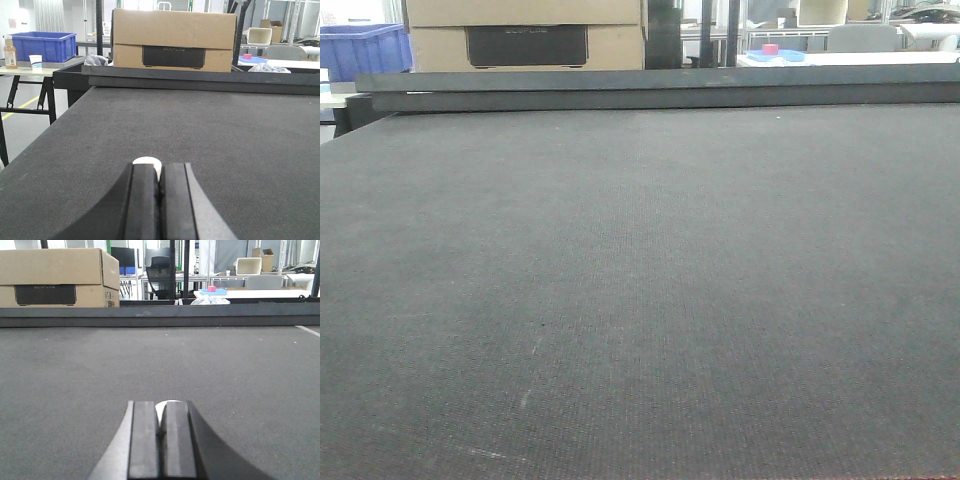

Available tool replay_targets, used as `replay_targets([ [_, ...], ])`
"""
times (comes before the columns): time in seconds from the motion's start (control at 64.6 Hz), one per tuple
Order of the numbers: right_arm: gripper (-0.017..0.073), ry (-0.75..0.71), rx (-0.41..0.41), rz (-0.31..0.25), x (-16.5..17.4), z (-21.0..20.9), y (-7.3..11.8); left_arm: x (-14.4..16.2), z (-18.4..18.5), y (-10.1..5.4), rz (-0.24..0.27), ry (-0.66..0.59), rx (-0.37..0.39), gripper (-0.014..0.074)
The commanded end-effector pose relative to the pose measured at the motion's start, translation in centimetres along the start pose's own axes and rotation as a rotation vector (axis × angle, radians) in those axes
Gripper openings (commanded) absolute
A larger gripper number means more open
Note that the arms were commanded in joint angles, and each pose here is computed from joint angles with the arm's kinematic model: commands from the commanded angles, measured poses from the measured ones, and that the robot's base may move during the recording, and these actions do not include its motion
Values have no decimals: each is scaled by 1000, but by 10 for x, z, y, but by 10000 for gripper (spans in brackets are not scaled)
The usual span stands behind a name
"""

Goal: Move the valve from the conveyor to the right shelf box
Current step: 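Lower both open grippers toward the two valves on the conveyor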

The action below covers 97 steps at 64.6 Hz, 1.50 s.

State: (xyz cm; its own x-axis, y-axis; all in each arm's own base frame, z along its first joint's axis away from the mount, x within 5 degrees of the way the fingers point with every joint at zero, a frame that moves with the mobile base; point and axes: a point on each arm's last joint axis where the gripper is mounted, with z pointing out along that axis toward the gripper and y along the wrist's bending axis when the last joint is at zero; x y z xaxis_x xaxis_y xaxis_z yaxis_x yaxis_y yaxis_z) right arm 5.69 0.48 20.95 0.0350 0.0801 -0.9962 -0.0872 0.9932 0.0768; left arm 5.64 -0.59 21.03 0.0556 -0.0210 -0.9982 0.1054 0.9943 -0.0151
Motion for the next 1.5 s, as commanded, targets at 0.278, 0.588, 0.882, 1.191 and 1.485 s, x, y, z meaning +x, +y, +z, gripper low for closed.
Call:
replay_targets([
  [0.278, -162, -25, 0, -3, -2, -1, 0, -2, 0, 0, -2, -18, -1, -111],
  [0.588, -162, -25, 0, -3, -2, -1, 0, -2, 0, 0, -2, -18, -1, -111],
  [0.882, -162, -31, 0, -3, -2, -1, 0, -2, 0, 0, -2, -22, -1, -111],
  [1.191, -162, 33, 7, -23, -48, -13, 3, -48, -13, 0, 6, 82, -9, -111],
  [1.485, -162, 251, 29, -36, -111, 7, 7, -115, 1, 0, 19, 244, -22, -111],
])
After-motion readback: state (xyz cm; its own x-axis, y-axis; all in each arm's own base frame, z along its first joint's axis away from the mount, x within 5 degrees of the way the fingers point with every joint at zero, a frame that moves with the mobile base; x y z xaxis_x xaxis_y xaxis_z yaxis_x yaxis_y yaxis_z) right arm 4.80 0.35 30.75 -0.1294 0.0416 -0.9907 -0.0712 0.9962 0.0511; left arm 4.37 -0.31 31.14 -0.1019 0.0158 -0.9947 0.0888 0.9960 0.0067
